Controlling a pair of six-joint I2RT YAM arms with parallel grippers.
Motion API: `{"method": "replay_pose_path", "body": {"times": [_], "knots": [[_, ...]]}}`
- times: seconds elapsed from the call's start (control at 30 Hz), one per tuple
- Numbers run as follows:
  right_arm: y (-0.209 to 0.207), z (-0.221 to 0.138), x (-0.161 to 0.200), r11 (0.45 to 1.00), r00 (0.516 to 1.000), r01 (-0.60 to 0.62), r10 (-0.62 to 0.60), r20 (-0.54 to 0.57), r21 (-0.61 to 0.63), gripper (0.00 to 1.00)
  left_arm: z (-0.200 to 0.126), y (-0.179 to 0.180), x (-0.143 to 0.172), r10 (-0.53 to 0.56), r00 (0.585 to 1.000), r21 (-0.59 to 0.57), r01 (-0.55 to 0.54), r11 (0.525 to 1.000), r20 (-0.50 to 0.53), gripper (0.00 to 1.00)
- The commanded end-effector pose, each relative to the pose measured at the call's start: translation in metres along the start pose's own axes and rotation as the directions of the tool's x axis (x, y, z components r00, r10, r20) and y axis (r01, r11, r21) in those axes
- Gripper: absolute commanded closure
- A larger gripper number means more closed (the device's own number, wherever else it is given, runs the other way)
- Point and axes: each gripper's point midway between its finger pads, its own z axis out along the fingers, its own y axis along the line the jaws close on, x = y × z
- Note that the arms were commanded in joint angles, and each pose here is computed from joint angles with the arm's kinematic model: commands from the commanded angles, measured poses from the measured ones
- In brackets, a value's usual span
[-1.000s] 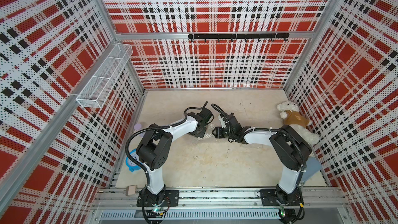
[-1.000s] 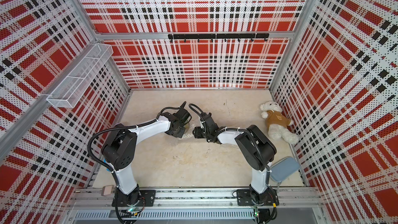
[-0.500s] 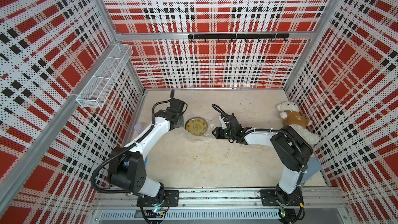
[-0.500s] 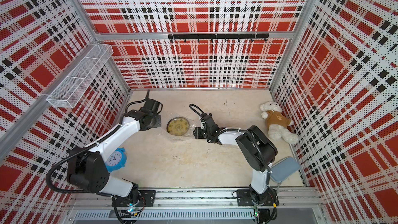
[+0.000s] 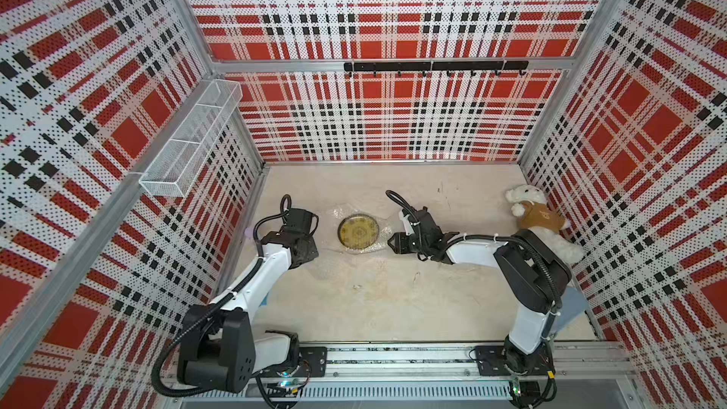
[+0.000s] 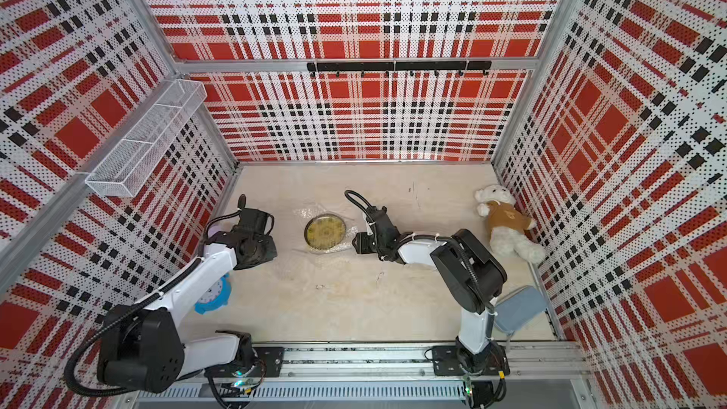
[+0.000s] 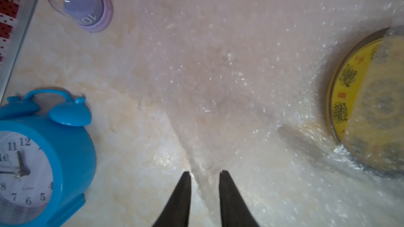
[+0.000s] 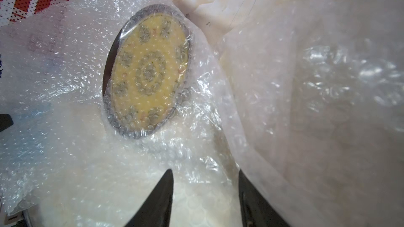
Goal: Unpack dinner plates from bubble wrap
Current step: Unwrap the bubble wrap at the center of the board.
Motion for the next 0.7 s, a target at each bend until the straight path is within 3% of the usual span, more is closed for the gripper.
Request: {"method": "replay_pose_path", "body": {"times": [0.0, 0.07, 0.27, 0.33, 0.5, 0.67], "knots": [[0.003, -0.010, -0.005, 0.999, 0.999, 0.030, -0.030, 0.019, 0.010, 0.50, -0.006, 0.001, -0.003, -0.058, 0.998, 0.021, 0.057, 0.998, 0.026, 0.57], [0.004, -0.012, -0.007, 0.999, 0.999, 0.036, -0.036, 0.025, 0.014, 0.50, -0.012, 0.002, -0.005, -0.065, 0.997, 0.031, 0.064, 0.997, 0.036, 0.51], [0.013, -0.020, -0.013, 0.997, 0.996, 0.081, -0.081, 0.042, 0.020, 0.49, -0.052, -0.006, -0.038, -0.115, 0.983, 0.124, 0.098, 0.987, 0.140, 0.13], [0.020, -0.023, -0.016, 0.994, 0.993, 0.105, -0.106, 0.046, 0.021, 0.49, -0.064, -0.015, -0.048, -0.118, 0.981, 0.175, 0.090, 0.980, 0.156, 0.05], [0.041, -0.035, -0.031, 0.982, 0.978, 0.188, -0.188, 0.086, 0.011, 0.48, -0.071, -0.051, -0.062, -0.062, 0.988, 0.275, 0.022, 0.961, 0.138, 0.01], [0.072, -0.048, -0.040, 0.951, 0.946, 0.308, -0.303, 0.111, -0.033, 0.40, -0.041, -0.091, -0.049, 0.017, 0.997, 0.324, -0.043, 0.945, 0.080, 0.00]]}}
